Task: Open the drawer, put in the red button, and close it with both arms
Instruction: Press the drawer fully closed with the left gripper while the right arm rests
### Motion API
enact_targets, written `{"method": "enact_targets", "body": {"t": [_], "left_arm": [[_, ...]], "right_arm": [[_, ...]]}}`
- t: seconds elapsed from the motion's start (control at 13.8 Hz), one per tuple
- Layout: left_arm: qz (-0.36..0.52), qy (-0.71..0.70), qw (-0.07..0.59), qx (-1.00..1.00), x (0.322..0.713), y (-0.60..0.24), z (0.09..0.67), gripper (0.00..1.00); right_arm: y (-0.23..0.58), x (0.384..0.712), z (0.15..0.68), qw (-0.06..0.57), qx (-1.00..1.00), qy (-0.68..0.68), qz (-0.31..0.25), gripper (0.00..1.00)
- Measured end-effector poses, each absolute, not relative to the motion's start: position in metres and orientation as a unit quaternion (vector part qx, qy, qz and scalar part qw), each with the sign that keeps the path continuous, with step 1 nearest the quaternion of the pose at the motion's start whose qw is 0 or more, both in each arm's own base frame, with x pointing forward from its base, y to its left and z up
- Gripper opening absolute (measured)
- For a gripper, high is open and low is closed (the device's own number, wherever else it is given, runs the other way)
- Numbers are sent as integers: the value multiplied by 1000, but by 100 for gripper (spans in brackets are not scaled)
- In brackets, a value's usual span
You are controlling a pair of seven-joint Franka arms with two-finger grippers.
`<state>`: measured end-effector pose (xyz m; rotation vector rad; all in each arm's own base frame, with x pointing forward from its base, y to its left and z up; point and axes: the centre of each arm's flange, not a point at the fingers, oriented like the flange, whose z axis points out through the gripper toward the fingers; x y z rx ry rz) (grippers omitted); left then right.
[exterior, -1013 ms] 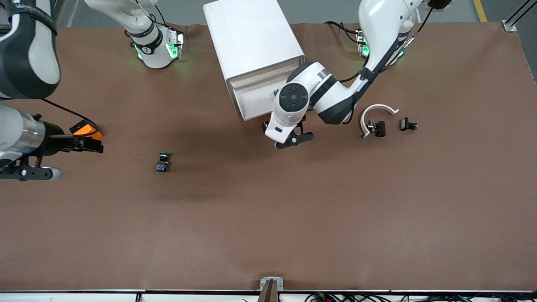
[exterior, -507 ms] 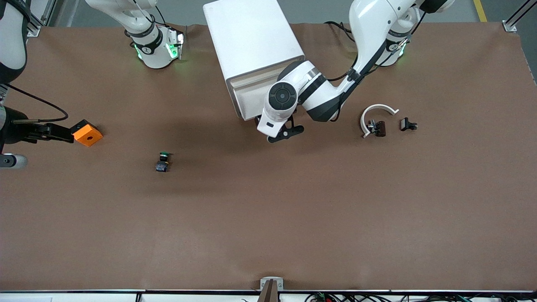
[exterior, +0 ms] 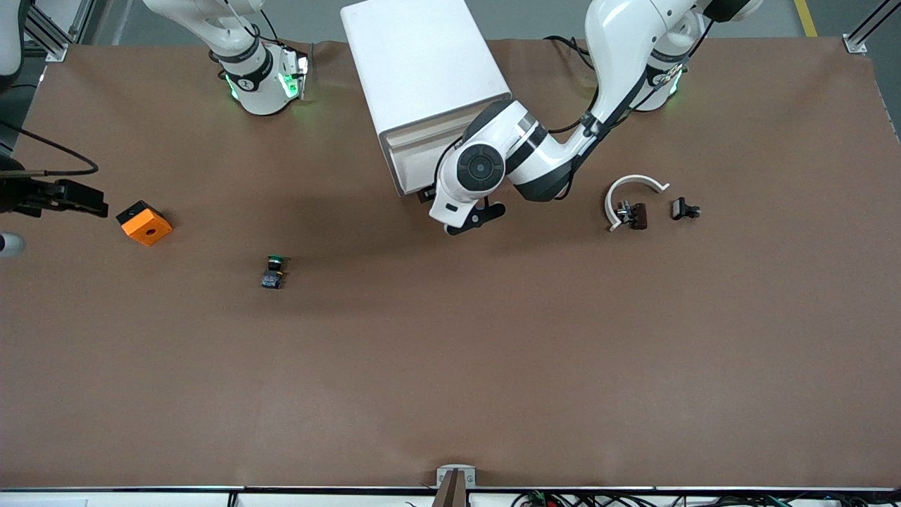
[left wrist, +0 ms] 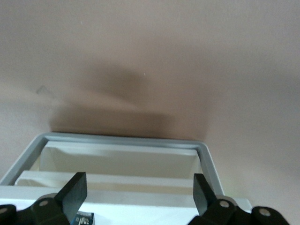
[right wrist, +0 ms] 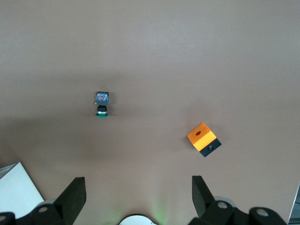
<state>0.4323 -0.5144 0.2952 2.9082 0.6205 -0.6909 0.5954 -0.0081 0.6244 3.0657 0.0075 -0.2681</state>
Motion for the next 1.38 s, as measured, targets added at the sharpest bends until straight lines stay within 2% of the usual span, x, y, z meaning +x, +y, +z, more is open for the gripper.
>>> {"method": "enact_targets", "body": {"t": [0.58, 0.94, 1.38], "left_arm": [[-242, 208, 28, 947, 404, -534, 290, 100], [-273, 221, 32, 936, 395, -541, 282, 100], [-311, 242, 40, 918, 394, -541, 276, 100]], "right_arm": [[13, 560, 635, 30, 994, 17, -104, 100], [20, 547, 658, 11, 996, 22, -82, 100], [4, 550, 664, 9, 998, 6, -60, 100]]}}
